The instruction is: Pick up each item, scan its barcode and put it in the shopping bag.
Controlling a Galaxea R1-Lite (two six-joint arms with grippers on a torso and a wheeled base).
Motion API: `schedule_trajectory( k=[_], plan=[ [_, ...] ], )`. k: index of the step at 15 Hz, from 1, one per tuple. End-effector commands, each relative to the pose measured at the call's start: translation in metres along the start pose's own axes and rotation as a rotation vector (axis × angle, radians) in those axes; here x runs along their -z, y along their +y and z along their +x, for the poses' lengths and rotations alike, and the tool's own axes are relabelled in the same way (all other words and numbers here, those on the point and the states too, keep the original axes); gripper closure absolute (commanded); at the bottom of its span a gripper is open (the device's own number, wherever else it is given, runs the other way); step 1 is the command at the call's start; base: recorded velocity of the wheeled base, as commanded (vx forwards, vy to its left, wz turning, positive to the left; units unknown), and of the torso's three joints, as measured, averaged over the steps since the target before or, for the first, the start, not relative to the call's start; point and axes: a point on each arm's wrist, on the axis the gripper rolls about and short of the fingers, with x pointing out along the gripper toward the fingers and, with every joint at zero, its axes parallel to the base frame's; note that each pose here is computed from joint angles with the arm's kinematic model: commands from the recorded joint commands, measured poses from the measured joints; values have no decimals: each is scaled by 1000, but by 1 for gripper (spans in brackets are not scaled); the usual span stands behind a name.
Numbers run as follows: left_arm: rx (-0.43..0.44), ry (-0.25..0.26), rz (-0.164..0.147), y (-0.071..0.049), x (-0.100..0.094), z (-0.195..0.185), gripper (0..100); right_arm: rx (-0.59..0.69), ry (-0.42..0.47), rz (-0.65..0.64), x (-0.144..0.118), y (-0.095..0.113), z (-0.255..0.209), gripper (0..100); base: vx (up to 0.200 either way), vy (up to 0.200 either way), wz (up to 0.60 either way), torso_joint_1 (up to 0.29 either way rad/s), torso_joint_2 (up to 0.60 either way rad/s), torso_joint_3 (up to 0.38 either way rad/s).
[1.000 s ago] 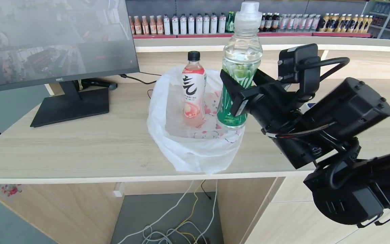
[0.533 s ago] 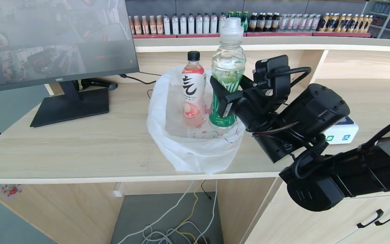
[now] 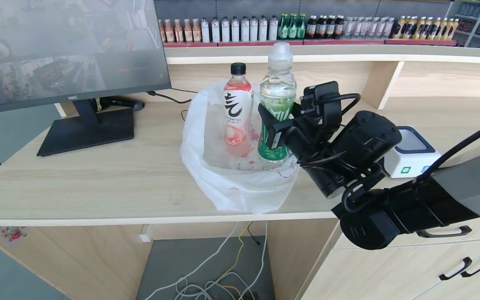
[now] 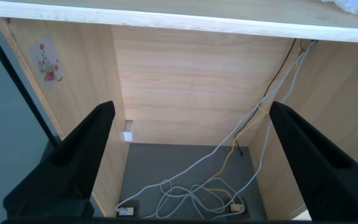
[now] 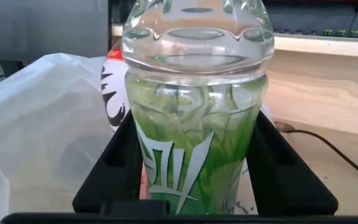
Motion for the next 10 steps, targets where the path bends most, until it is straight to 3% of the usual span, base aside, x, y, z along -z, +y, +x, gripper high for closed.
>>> schedule_trajectory(
  k=[1,10],
  plan=[
    [0,0,0,0,0,0,0,5,1,6,6,-1,4,100,0,0,0,0,0,0],
    [0,0,-1,0,0,0,0,9,0,-5,13,1,22,100,0,0,0,0,0,0]
  ],
)
